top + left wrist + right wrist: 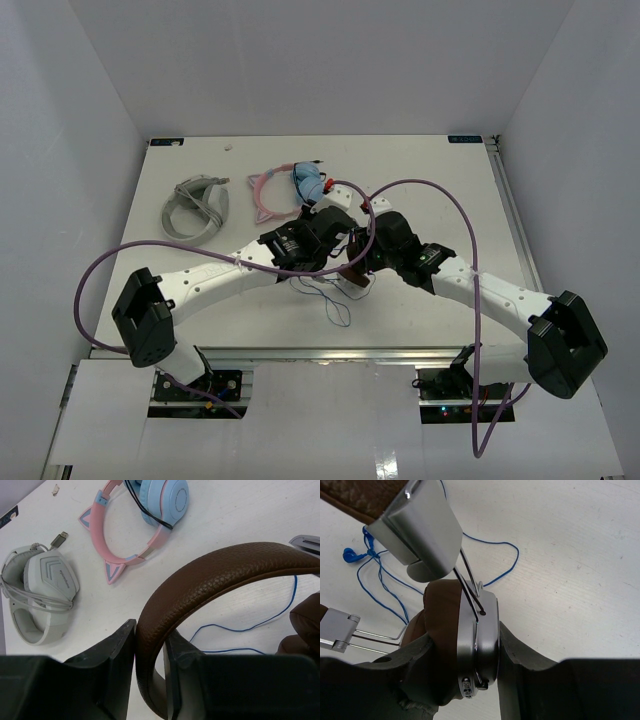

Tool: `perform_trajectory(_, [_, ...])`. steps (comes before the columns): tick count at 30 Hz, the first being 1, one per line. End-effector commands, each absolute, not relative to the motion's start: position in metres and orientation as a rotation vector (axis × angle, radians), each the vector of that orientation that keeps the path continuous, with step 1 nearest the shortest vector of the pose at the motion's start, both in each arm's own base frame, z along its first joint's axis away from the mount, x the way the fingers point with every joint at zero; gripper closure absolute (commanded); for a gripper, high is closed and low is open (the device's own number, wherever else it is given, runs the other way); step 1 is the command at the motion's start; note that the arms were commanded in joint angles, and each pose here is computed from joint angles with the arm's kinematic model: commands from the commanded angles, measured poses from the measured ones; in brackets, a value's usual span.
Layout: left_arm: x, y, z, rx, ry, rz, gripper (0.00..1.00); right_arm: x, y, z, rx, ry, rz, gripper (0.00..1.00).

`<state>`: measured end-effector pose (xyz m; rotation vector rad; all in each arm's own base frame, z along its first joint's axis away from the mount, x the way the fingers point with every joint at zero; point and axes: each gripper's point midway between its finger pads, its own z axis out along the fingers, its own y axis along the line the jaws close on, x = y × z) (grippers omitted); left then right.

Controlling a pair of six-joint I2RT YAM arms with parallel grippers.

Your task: Wrap the headphones

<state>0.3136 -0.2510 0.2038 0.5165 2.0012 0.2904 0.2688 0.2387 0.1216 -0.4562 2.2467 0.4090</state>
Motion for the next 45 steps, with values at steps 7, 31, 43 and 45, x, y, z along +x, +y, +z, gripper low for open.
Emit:
perform_trajectory(7, [0.315,-0.248,0.205,0.459,2.0,0.321,1.0,0.283,0.255,0.162,-0.436,2.128,0.481,0.92])
perform_trajectory(31, [0.293,-0.159,0.288,0.095,2.065,0.191,1.0,0.251,0.237,0.298,-0.485,1.608,0.665,0.03])
perform_trajectory(43, [0.285,-0.142,0.307,0.065,2.061,0.112,1.0,0.231,0.232,0.306,-0.583,1.452,0.678,0.1])
perform_trajectory(45, [0.282,-0.145,0.312,0.079,2.059,0.059,1.0,0.225,0.236,0.295,-0.653,1.433,0.682,0.09])
